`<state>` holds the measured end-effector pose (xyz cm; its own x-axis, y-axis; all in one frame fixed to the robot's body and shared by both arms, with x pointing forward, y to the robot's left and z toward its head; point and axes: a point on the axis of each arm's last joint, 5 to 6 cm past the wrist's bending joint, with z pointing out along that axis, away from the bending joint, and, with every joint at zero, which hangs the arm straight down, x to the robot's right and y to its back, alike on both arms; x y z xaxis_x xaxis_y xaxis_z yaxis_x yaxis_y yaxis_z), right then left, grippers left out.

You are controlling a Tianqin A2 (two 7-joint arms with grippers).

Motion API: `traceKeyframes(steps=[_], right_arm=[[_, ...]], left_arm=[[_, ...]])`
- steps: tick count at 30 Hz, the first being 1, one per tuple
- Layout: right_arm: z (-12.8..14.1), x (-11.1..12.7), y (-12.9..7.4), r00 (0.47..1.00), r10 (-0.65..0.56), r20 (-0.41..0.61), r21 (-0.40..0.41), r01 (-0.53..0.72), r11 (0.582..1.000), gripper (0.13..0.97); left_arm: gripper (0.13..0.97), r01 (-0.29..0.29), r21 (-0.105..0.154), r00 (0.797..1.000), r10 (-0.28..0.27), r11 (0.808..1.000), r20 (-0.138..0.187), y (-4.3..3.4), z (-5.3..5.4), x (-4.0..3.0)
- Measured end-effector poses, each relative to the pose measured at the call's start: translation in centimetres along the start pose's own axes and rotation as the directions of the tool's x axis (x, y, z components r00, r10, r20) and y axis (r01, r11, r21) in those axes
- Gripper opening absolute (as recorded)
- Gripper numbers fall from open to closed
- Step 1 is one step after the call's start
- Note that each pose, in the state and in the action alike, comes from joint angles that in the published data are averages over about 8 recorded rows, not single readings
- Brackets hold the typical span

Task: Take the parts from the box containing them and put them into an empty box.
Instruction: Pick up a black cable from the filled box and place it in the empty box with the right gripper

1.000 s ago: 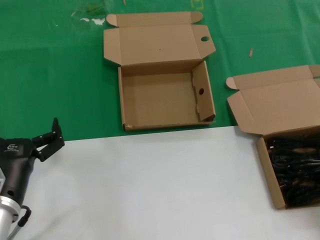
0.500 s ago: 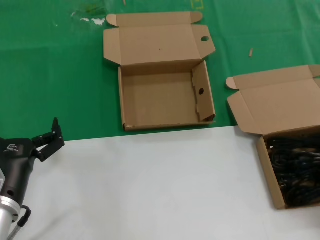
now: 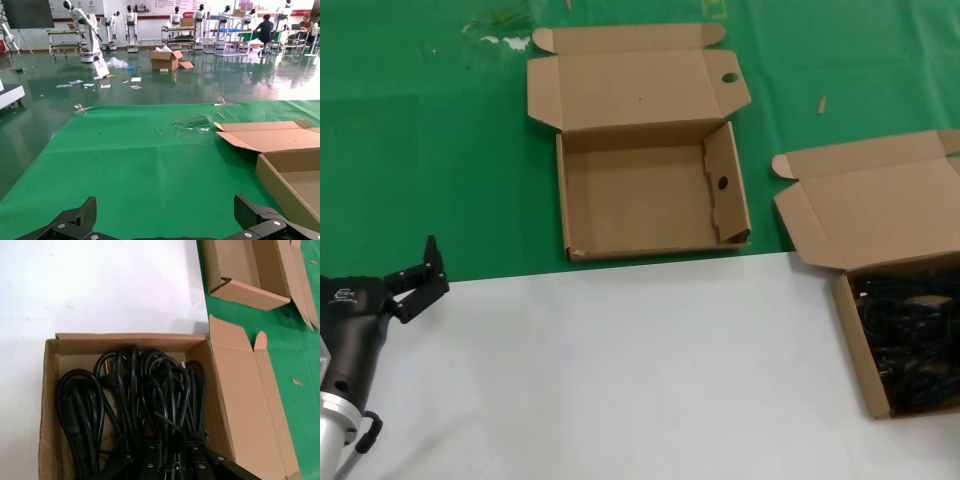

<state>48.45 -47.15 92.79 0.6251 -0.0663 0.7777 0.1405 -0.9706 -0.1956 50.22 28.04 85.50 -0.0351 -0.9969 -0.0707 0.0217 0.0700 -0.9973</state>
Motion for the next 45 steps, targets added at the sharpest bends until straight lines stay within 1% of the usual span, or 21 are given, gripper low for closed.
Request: traceKeyframes(steps=[5,9,13,18,22,25,29,33,37,41,45], right_arm=[[-0.3,0.4,-0.4,1.000,-0.004,-0.009,0.002,0.004,1.000,0.188],[-1.1,1.0,-0.8,0.999,-0.009,-0.031,0.005,0.009,1.000,0.188],[-2.2,1.9,-1.8,0.997,-0.011,-0.074,0.024,0.013,1.000,0.180],[-3.2,3.7,-4.3,0.988,-0.001,-0.153,0.087,0.015,0.996,0.172],[-2.7,4.7,-7.1,0.978,0.013,-0.208,0.155,0.020,0.988,0.172],[-1.5,5.1,-9.3,0.971,0.020,-0.237,0.205,0.030,0.978,0.172],[1.2,5.5,-12.4,0.964,0.016,-0.266,0.267,0.058,0.962,0.170],[4.7,6.0,-15.5,0.959,0.002,-0.282,0.316,0.091,0.944,0.166],[8.4,6.7,-18.1,0.959,-0.015,-0.285,0.346,0.117,0.931,0.164],[11.6,7.2,-19.8,0.960,-0.032,-0.277,0.357,0.133,0.924,0.164],[14.1,7.6,-20.8,0.962,-0.044,-0.268,0.360,0.143,0.922,0.164]], left_arm=[[0.966,0.000,0.000,1.000,0.000,1.000,0.000,0.00,0.0,0.00],[0.966,0.000,0.000,1.000,0.000,1.000,0.000,0.00,0.0,0.00],[0.966,0.000,0.000,1.000,0.000,1.000,0.000,0.00,0.0,0.00],[0.966,0.000,0.000,1.000,0.000,1.000,0.000,0.00,0.0,0.00],[0.966,0.000,0.000,1.000,0.000,1.000,0.000,0.00,0.0,0.00],[0.966,0.000,0.000,1.000,0.000,1.000,0.000,0.00,0.0,0.00],[0.966,0.000,0.000,1.000,0.000,1.000,0.000,0.00,0.0,0.00],[0.966,0.000,0.000,1.000,0.000,1.000,0.000,0.00,0.0,0.00],[0.966,0.000,0.000,1.000,0.000,1.000,0.000,0.00,0.0,0.00],[0.966,0.000,0.000,1.000,0.000,1.000,0.000,0.00,0.0,0.00],[0.966,0.000,0.000,1.000,0.000,1.000,0.000,0.00,0.0,0.00]])
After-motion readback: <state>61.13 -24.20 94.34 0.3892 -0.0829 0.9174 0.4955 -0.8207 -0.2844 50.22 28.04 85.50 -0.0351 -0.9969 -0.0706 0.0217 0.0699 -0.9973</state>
